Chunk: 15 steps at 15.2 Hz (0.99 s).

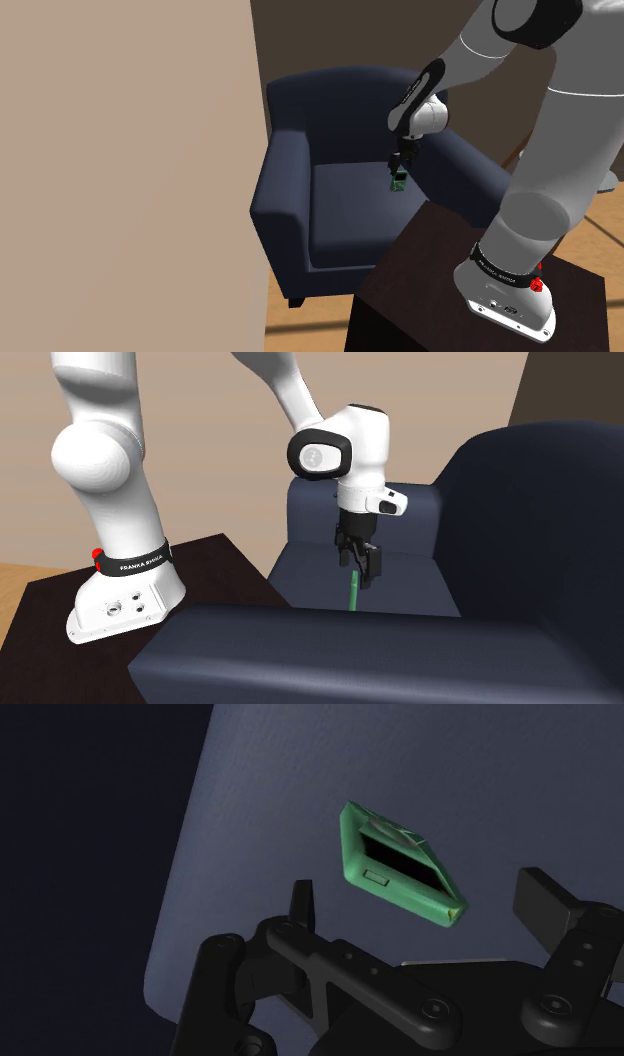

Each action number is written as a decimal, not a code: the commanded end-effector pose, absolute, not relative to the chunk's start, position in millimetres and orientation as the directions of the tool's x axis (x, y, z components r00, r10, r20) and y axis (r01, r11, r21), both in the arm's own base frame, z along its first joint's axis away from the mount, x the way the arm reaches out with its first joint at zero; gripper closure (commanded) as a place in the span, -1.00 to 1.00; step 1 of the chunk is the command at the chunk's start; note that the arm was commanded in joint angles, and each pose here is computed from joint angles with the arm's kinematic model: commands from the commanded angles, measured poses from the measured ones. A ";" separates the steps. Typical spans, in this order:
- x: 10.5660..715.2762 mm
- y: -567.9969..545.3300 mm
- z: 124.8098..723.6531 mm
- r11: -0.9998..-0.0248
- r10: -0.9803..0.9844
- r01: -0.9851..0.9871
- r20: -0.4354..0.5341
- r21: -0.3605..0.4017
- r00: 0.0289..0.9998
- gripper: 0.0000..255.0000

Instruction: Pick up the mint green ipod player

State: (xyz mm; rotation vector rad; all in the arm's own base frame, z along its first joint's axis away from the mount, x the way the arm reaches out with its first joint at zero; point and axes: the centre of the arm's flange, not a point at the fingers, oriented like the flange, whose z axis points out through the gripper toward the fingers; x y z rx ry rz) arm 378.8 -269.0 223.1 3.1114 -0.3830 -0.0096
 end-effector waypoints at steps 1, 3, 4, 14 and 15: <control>379.0 -270.6 211.8 -0.970 -0.245 -0.244 -0.005 0.008 0.970 -1.00; 379.0 -270.6 201.2 -0.970 -0.245 -0.244 -0.005 0.008 0.970 -1.00; 379.0 -270.6 196.0 -0.970 -0.245 -0.244 -0.005 0.008 0.970 -1.00; 378.6 -271.1 188.1 -0.970 -0.244 -0.244 -0.005 0.008 0.970 1.00; 378.5 -271.2 188.0 -0.970 -0.244 -0.244 -0.005 0.008 0.970 1.00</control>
